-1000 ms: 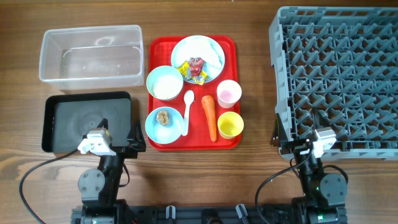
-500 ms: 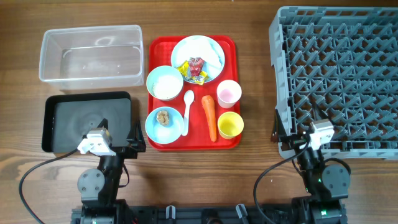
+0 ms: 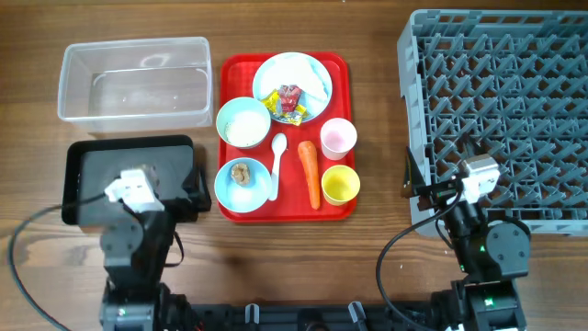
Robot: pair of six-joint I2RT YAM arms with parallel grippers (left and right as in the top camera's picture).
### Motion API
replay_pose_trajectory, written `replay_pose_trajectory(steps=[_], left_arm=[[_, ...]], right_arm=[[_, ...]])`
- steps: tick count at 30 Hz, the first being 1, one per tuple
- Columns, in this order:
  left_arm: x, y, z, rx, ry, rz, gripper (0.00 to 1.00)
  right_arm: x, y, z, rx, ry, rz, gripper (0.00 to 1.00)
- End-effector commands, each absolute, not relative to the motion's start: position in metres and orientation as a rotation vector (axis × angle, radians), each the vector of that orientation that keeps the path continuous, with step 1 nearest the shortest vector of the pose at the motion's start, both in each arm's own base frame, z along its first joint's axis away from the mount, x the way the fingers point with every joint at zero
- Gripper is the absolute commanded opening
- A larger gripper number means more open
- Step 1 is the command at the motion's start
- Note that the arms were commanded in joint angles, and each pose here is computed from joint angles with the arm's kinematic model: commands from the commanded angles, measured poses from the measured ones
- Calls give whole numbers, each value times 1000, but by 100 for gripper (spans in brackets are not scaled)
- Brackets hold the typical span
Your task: Sort waste into correct bins and load items into the dishwasher rack
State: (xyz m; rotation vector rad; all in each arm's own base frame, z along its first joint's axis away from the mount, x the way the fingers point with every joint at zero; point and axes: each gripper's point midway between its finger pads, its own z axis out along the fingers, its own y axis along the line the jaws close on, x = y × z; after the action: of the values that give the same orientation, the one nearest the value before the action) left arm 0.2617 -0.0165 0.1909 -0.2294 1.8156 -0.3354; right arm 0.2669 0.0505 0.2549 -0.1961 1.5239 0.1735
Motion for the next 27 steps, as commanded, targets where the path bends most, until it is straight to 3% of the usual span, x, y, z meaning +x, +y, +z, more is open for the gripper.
replay_pose_trajectory(steps=[1,14,27], left_arm=[[274,-17,223,-207,1832,-326,100],[295,-26,235,-156,2030,-338,100],[285,-26,236,-188,2159,-340,100]], right_arm=[[265,55,271,-227,1511,185,100],[266,63,305,-259,1616,228,100],[304,89,317,-346,1918,379,100]])
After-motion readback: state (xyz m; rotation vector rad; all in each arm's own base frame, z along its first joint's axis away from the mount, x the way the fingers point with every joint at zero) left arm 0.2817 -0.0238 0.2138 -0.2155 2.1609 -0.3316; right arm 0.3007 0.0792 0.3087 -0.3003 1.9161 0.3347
